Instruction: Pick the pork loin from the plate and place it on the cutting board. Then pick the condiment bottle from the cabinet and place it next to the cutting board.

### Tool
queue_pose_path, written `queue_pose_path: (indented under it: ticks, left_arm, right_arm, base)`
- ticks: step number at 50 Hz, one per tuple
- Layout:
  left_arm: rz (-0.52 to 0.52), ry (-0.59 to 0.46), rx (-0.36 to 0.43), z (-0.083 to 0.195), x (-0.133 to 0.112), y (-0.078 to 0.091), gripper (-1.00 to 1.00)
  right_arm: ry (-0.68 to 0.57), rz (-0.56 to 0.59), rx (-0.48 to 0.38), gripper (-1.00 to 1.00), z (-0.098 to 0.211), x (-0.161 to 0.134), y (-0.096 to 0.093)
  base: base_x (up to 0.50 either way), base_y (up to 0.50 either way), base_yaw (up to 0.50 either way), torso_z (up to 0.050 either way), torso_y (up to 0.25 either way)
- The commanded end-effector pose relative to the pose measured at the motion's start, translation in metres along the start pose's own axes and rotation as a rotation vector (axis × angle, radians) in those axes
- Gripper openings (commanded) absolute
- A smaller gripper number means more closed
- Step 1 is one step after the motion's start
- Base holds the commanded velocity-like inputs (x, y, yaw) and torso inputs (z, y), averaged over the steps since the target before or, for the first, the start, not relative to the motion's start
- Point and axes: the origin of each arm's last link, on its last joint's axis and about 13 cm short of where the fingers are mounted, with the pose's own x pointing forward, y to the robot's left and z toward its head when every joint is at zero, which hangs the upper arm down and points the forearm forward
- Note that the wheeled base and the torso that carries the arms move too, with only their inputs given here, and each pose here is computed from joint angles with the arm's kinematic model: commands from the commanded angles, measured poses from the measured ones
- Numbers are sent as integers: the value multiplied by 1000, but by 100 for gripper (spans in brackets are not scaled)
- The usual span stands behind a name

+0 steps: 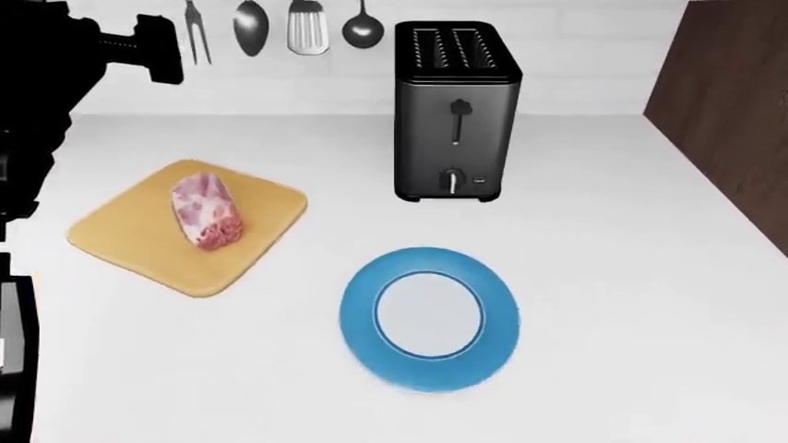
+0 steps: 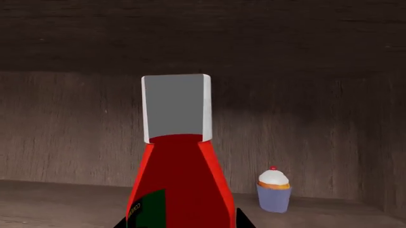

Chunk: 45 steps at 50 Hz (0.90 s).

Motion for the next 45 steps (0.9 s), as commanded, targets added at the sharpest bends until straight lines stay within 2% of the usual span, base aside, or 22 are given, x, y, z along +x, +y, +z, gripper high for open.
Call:
queue_pose_path:
  ticks: [1, 14, 22, 36, 45]
  left_arm:
    - [7, -1, -6, 0, 0, 1, 100]
    - [25, 4, -20, -3, 0, 5, 100]
    - [31, 9, -24, -6, 0, 6, 100]
    - [30, 19, -19, -10, -3, 7, 100]
    - [14, 8, -30, -9, -10, 5, 100]
  right_arm:
    - [-58, 20, -23, -100, 9, -1, 2]
    - [-55, 63, 0, -100, 7, 0, 4]
    - [-42, 74, 2, -100, 0, 3, 6]
    - [-27, 77, 8, -100, -10, 6, 6]
    - [-23, 90, 50, -100, -22, 10, 3]
  base:
    - [-500, 0, 0, 0, 0]
    - [-500, 11, 0, 0, 0]
    - [-420, 316, 0, 0, 0]
    - [-6, 500, 0, 0, 0]
    - [0, 500, 0, 0, 0]
